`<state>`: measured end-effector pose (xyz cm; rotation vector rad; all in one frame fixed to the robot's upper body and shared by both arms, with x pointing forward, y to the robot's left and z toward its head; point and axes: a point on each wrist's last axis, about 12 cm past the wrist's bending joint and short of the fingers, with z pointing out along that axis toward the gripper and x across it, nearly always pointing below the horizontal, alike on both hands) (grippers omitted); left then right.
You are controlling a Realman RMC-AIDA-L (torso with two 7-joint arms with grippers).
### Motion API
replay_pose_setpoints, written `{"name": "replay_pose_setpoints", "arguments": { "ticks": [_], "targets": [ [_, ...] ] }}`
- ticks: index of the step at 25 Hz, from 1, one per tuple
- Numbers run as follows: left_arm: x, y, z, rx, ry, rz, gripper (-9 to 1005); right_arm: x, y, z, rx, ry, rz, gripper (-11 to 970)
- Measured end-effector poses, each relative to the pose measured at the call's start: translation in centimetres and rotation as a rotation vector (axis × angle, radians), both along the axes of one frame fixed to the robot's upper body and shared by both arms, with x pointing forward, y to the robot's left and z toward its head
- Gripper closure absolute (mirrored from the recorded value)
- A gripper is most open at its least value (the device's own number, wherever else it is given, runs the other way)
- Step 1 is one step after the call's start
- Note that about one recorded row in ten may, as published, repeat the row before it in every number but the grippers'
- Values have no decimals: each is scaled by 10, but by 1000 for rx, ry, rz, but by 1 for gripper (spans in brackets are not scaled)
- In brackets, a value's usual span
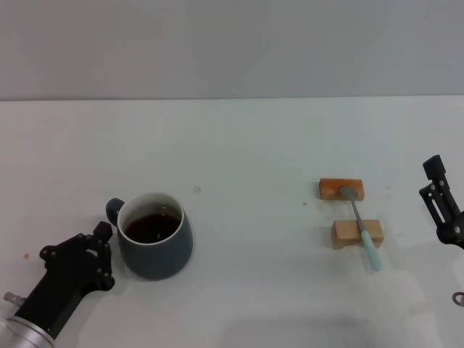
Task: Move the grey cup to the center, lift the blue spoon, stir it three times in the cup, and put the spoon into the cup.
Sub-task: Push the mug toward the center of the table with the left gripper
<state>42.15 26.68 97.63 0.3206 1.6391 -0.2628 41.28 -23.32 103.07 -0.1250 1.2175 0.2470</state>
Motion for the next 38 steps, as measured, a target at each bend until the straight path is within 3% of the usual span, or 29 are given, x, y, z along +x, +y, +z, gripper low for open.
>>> {"name": "replay_pose_setpoints", "arguments": {
  "ticks": [7,15,26,38],
  "targets": [
    [1,1,0,1,0,5,917,0,0,0,-1,-1,1,184],
    [4,-11,2,-19,-7,-35,909,0,0,0,-1,0,0,185],
    [6,-32,5,-37,-10,-141,897,-2,3,0,2,-3,18,185],
    [6,-40,4,-25,-2,-211,884,-3,3,0,2,-4,21,185]
  ]
}}
